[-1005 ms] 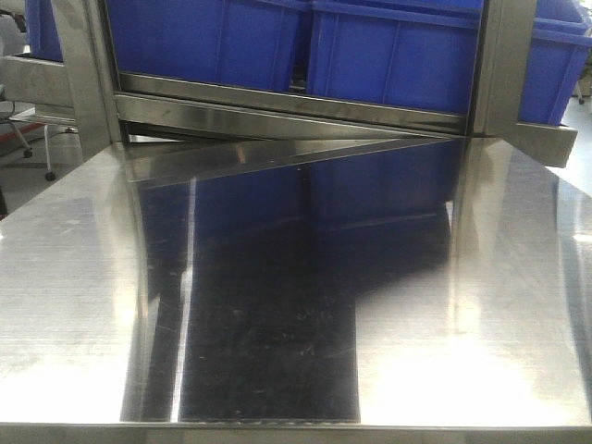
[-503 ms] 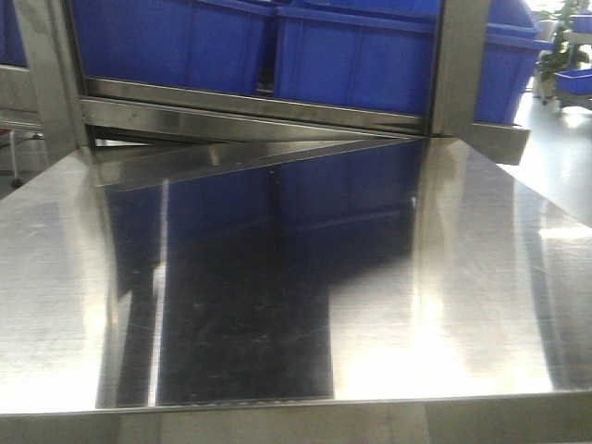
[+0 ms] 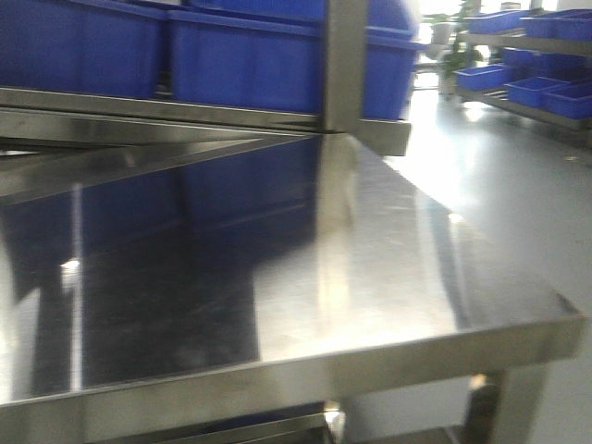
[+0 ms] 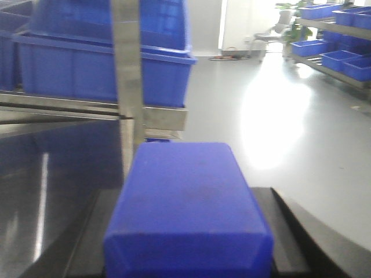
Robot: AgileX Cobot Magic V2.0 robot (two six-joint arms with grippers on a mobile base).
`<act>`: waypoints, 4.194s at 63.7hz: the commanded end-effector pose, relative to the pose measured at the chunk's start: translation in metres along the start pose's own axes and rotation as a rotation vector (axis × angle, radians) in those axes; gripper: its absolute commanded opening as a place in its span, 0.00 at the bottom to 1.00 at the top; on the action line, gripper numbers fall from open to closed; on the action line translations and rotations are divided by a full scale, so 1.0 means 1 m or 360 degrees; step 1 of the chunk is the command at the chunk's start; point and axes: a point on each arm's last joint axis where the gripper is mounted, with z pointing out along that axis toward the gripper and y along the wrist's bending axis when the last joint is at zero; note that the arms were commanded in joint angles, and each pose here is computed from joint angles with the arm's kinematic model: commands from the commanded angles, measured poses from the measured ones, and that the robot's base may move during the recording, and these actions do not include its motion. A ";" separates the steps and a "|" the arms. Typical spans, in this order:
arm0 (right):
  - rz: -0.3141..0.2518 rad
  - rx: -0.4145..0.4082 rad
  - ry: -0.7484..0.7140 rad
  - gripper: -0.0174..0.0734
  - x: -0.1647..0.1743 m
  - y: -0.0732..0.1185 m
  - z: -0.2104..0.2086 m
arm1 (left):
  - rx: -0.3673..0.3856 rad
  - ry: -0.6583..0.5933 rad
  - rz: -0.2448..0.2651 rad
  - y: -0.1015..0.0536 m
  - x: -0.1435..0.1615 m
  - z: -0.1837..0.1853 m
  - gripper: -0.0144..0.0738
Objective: Pick and sort blue part to right shelf
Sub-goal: 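Turn the base away from the table holding both blocks, then drive the base along the yellow floor line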
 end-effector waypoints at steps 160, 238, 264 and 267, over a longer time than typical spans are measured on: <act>-0.0029 0.0003 -0.0182 0.63 -0.018 0.000 -0.002 | -0.0025 -0.0143 -0.0038 0.001 -0.015 -0.001 0.54; -0.0029 0.0003 -0.0182 0.63 -0.018 0.000 -0.002 | -0.0025 -0.0143 -0.0038 0.001 -0.015 -0.001 0.54; -0.0029 0.0003 -0.0182 0.63 -0.018 0.000 -0.002 | -0.0025 -0.0143 -0.0038 0.001 -0.015 -0.001 0.54; -0.0029 0.0003 -0.0182 0.63 -0.018 0.000 -0.002 | -0.0025 -0.0143 -0.0038 0.001 -0.015 -0.001 0.54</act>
